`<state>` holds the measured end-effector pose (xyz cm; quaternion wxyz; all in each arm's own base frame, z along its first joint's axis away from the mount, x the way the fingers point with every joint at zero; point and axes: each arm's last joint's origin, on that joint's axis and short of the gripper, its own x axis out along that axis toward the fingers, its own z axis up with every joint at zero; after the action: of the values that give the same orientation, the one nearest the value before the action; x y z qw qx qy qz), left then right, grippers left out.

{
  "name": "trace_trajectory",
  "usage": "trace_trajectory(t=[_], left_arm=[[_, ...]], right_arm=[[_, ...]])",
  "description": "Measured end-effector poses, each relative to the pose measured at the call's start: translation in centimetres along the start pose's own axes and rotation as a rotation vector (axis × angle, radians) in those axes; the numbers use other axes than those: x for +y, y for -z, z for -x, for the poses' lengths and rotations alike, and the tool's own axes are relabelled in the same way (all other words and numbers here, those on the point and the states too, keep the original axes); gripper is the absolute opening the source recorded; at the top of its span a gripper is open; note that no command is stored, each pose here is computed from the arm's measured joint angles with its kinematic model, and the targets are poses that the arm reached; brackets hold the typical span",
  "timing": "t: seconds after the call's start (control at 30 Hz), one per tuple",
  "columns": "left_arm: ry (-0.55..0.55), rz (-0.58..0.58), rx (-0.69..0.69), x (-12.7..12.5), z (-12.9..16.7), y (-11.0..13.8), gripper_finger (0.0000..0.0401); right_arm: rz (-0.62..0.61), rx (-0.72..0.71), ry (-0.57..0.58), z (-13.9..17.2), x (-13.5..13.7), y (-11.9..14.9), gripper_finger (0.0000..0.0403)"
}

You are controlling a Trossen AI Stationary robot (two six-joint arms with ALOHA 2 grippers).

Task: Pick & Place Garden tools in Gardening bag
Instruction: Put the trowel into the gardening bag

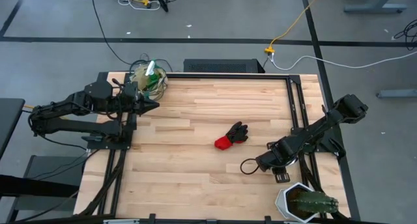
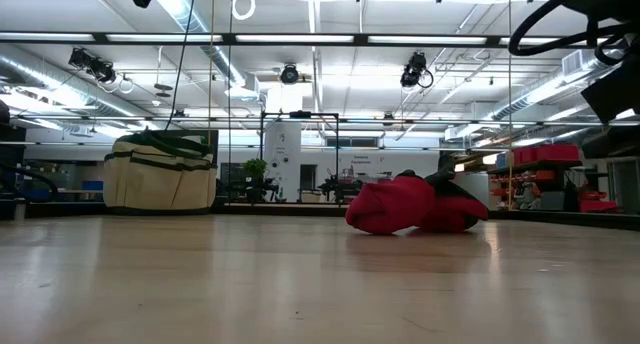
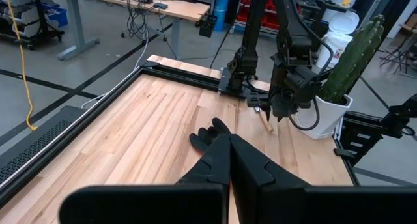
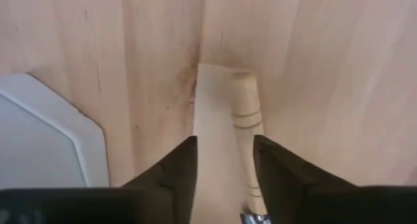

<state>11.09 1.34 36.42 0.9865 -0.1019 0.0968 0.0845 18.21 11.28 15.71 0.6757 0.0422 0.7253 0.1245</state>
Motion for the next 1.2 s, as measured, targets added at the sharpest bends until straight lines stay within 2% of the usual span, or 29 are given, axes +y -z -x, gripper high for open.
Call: trace_trajectory(t=[0.13, 0.3, 0.83, 1.2], left_arm=[[0.0, 0.0, 0.0, 0.0, 0.0, 0.0, 0.0014], [-0.001, 0.0, 0.0, 0.0, 0.0, 0.0, 0.001], [-0.012, 0.0, -0.002, 0.0, 0.0, 0.0, 0.0007], [-0.019, 0.0, -0.004, 0.1, 0.0, 0.0, 0.0018]], right_arm=[[0.004, -0.018, 0.037, 0.0, -0.1, -0.1, 0.0185], [0.048, -0.052, 0.062, 0.0, 0.1, -0.2, 0.0201], [0.178, -0.123, 0.214, -0.7, 2.4, 0.8, 0.0189], [0.125, -0.091, 0.236, -1.8, 1.9, 1.8, 0.0185]])
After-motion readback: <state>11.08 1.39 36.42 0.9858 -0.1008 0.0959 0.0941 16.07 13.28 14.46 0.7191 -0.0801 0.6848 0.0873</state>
